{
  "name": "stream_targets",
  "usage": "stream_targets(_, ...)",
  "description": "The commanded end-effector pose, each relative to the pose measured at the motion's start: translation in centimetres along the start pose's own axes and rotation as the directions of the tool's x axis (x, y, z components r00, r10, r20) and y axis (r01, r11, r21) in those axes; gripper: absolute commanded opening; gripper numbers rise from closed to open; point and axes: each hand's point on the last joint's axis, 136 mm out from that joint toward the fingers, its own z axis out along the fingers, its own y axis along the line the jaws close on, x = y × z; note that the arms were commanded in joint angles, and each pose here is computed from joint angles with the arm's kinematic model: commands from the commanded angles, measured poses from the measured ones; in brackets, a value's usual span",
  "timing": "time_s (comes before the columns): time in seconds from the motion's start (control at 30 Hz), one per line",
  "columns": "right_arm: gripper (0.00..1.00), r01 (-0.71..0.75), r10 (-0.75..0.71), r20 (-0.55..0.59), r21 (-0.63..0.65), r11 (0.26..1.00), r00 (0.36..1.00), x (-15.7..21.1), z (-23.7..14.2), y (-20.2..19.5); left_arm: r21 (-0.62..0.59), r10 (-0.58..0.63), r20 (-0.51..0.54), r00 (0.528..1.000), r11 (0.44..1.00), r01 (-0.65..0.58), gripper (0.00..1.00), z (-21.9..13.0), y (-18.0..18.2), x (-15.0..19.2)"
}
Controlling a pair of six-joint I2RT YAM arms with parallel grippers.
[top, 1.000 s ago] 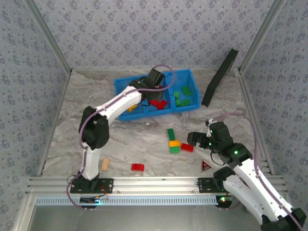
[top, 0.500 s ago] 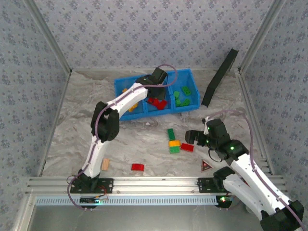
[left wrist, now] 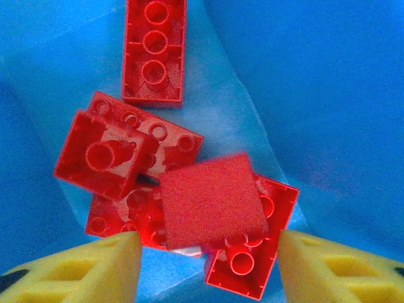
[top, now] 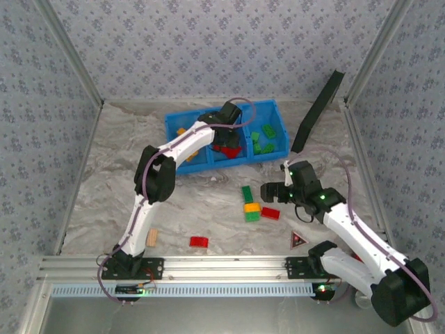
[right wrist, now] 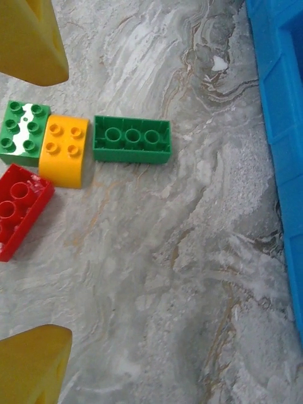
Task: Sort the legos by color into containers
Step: Place the lego in the container.
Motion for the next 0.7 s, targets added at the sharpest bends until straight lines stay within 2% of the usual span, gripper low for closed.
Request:
stream_targets(0.0, 0.98, 0.047, -0.046, 0.017, -0.053, 0.997, 0.999, -1.5, 0.5, 1.5, -0.004, -0.016, 0.044, 0.999, 1.000, 0.016, 0.63, -1.3, 0.4, -1.1)
stream_targets(0.3, 0.92, 0.145, -0.149, -0.055, -0.061, 0.987, 0.987, -1.2, 4.0, 3.7, 0.051, -0.036, 0.211, 0.977, 0.998, 0.026, 0.66, -7.2, 0.3, -3.8)
stream_targets(0.5, 0.84, 0.205, -0.211, -0.130, -0.058, 0.977, 0.969, 0.1, 6.6, 5.0, 0.083, -0.030, 0.252, 0.967, 0.997, 0.010, 0.66, -10.2, 0.1, -4.5)
stream_targets(0.67, 0.83, 0.249, -0.253, -0.179, -0.048, 0.967, 0.951, 0.9, 8.3, 5.9, 0.086, -0.028, 0.261, 0.965, 0.996, 0.005, 0.63, -11.6, 0.3, -4.2)
